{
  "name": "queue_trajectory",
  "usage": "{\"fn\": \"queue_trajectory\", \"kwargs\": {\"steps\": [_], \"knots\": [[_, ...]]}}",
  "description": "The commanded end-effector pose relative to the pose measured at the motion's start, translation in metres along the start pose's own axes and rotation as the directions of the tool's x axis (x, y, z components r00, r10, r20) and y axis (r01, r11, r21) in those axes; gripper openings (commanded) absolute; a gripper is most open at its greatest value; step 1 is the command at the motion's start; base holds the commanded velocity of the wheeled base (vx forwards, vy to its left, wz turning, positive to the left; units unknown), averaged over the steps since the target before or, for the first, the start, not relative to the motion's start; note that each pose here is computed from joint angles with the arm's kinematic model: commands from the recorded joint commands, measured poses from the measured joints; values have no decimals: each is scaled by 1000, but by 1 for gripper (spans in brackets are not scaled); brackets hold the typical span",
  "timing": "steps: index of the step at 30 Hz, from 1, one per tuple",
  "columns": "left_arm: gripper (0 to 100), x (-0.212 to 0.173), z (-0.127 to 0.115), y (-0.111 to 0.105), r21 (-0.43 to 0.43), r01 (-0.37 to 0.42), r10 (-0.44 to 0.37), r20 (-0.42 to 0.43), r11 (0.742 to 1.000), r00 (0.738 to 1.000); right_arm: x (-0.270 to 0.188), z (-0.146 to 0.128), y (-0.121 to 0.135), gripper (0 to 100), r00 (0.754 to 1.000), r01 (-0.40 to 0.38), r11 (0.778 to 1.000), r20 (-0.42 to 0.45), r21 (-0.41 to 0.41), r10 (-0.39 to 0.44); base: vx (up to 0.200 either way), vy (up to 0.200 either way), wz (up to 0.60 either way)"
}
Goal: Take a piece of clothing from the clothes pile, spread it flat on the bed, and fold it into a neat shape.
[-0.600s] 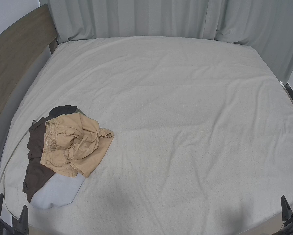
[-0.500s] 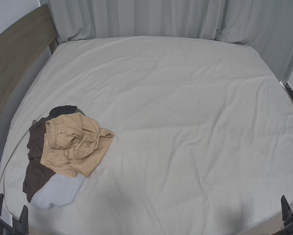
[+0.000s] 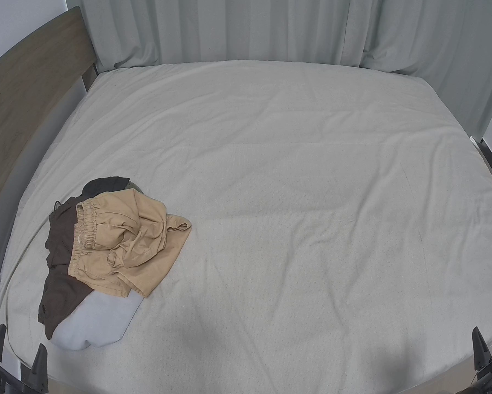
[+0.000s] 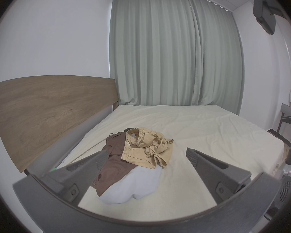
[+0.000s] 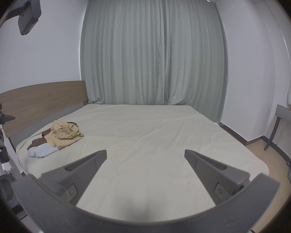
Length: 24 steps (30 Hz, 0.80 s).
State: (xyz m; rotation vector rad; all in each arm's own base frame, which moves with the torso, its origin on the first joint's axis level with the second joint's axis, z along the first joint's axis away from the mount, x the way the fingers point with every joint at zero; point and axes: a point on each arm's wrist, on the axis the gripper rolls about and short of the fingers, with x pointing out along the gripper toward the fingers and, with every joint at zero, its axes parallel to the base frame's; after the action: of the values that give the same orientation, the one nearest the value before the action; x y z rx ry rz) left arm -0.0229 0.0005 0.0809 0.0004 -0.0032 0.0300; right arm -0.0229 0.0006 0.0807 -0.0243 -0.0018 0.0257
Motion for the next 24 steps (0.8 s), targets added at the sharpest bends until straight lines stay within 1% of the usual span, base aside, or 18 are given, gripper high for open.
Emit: {"fn": "queue_trajectory", "kwargs": {"steps": [1, 2, 3, 4, 5, 6, 7, 8, 9, 10, 11, 14, 17, 18, 19, 20, 23, 24], "knots": [[100, 0, -5, 0, 1, -1, 1, 1, 1000, 1000, 1, -5, 0, 100, 1000, 0, 1000, -6, 1, 0, 0, 0, 0], [100, 0, -4, 0, -1, -1, 1, 8, 1000, 1000, 1, -5, 0, 100, 1000, 1, 1000, -6, 6, -1, 0, 0, 0], [100, -1, 1, 0, -3, -7, 7, 32, 1000, 999, 1, -5, 0, 100, 1000, 4, 1000, -8, 9, -4, 0, 0, 0], [100, -2, 13, 0, -6, -13, 13, 81, 1000, 997, 1, -5, 0, 100, 1000, 10, 1000, -8, 9, -10, 0, 0, 0], [100, -6, 36, 0, -11, -13, 15, 159, 1000, 987, 1, -5, 0, 100, 1000, 15, 1000, -8, 9, -15, 0, 0, 0], [100, -6, 36, 0, -11, -13, 15, 159, 1000, 987, 1, -5, 0, 100, 1000, 15, 1000, -8, 9, -15, 0, 0, 0], [100, -7, 67, 1, -16, -18, 21, 210, 1000, 978, 1, -5, 0, 100, 1000, 16, 1000, -8, 9, -16, 0, 0, 0], [100, -5, 73, 1, -15, -17, 20, 204, 1000, 979, 1, -5, 0, 100, 1000, 16, 1000, -8, 9, -16, 0, 0, 0], [100, -5, 73, 1, -15, -17, 20, 204, 1000, 979, 1, -5, 0, 100, 1000, 16, 1000, -8, 9, -16, 0, 0, 0], [100, 4, 79, 1, -8, -8, 9, 163, 1000, 987, 1, -5, 0, 100, 1000, 16, 1000, -8, 11, -16, 0, 0, 0], [100, 8, 78, 0, -3, -1, 1, 134, 1000, 991, 1, -5, 0, 100, 1000, 16, 1000, -8, 14, -16, 0, 0, 0], [100, 18, 79, 0, 0, 18, -18, 78, 1000, 997, 1, -5, 0, 100, 1000, 18, 1000, -8, 14, -18, 0, 0, 0], [100, 22, 80, 0, -9, 60, -59, 55, 998, 997, 1, -5, 0, 100, 1000, 18, 1000, -8, 14, -18, 0, 0, 0], [100, 22, 80, 0, -10, 63, -62, 54, 998, 997, 1, -5, 0, 100, 1000, 18, 1000, -8, 14, -18, 0, 0, 0], [100, 24, 81, -1, -14, 110, -109, 41, 994, 993, 1, -5, 0, 100, 1000, 18, 1000, -8, 14, -18, 0, 0, 0], [100, 26, 82, -1, -18, 128, -128, 31, 992, 991, 1, -5, 0, 100, 1000, 16, 1000, -8, 14, -16, 0, 0, 0], [100, 31, 84, -2, -33, 149, -149, 9, 988, 989, 1, -5, 0, 100, 1000, 16, 1000, -8, 14, -16, 0, 0, 0], [100, 35, 86, -3, -54, 171, -172, -11, 984, 985, 1, -5, 0, 100, 1000, 16, 1000, -8, 14, -16, 0, 0, 0]]}}
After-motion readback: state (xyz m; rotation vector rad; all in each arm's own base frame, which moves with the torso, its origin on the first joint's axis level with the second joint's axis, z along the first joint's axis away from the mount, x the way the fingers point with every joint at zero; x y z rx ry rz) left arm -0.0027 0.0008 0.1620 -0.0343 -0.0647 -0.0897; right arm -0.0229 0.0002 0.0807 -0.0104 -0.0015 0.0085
